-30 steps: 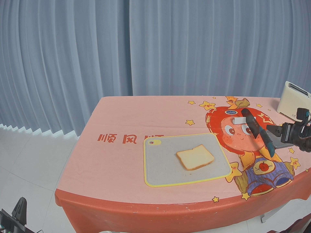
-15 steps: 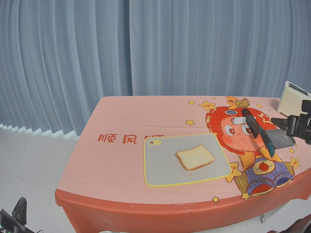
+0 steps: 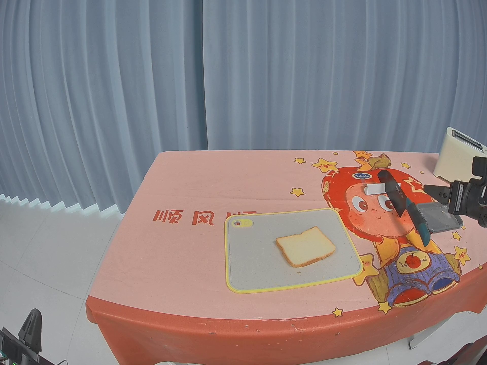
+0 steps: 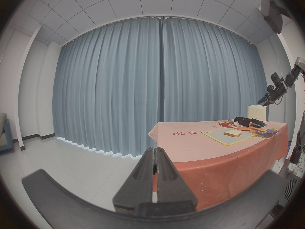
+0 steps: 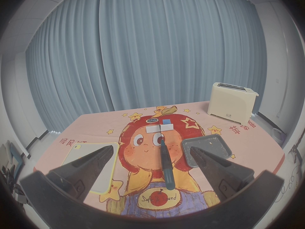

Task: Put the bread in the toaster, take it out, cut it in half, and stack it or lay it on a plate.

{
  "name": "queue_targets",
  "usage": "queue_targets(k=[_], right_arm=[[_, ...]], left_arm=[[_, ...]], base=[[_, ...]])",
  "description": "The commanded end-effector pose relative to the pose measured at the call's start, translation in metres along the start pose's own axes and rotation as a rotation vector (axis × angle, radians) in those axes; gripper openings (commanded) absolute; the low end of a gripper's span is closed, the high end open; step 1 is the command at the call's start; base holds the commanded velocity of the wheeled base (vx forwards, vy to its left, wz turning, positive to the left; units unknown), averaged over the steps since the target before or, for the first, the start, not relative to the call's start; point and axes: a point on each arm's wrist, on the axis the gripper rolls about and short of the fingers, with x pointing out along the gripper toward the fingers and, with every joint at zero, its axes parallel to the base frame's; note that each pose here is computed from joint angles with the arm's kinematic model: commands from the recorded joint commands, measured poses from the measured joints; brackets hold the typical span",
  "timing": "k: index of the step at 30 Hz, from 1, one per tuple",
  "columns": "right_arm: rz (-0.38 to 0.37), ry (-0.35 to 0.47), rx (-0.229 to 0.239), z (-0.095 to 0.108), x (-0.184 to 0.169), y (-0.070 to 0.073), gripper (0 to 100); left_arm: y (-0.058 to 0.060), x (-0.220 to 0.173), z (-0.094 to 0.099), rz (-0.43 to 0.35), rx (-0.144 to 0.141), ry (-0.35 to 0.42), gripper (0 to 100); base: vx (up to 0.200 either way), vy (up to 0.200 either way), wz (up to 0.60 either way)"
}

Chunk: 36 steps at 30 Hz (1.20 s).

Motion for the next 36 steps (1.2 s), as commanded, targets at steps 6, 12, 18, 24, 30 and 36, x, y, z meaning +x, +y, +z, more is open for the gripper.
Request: queue_targets(k=[6,12,18,24,30,36], right_arm=[[-0.01,0.063,-0.001,-0.008,0.015,-0.001,100],[-0.03,0.134,-0.005,-0.015,0.034,-0.005,100],[-0.038,0.206,-0.017,-0.023,0.057,-0.015,100],[-0.014,0.24,-0.044,-0.026,0.071,-0.013,100],[0.05,0.23,-0.048,-0.029,0.091,-0.016,100],[0.041,0.206,-0.036,-0.032,0.116,-0.027,100]], left_arm=[[0.0,0.0,-0.005,0.001,0.0,0.001,0],[0.0,0.0,-0.005,0.001,0.0,0.001,0],[0.0,0.0,-0.005,0.001,0.0,0.001,0],[0.0,0.0,-0.005,0.001,0.0,0.001,0],[0.0,0.0,-0.005,0.001,0.0,0.001,0],[0.0,0.0,-0.005,0.001,0.0,0.001,0]], base=[[0.0,0.0,0.0],[0.0,0.0,0.0],[0.0,0.0,0.0],[0.0,0.0,0.0],[0.0,0.0,0.0],[0.0,0.0,0.0]])
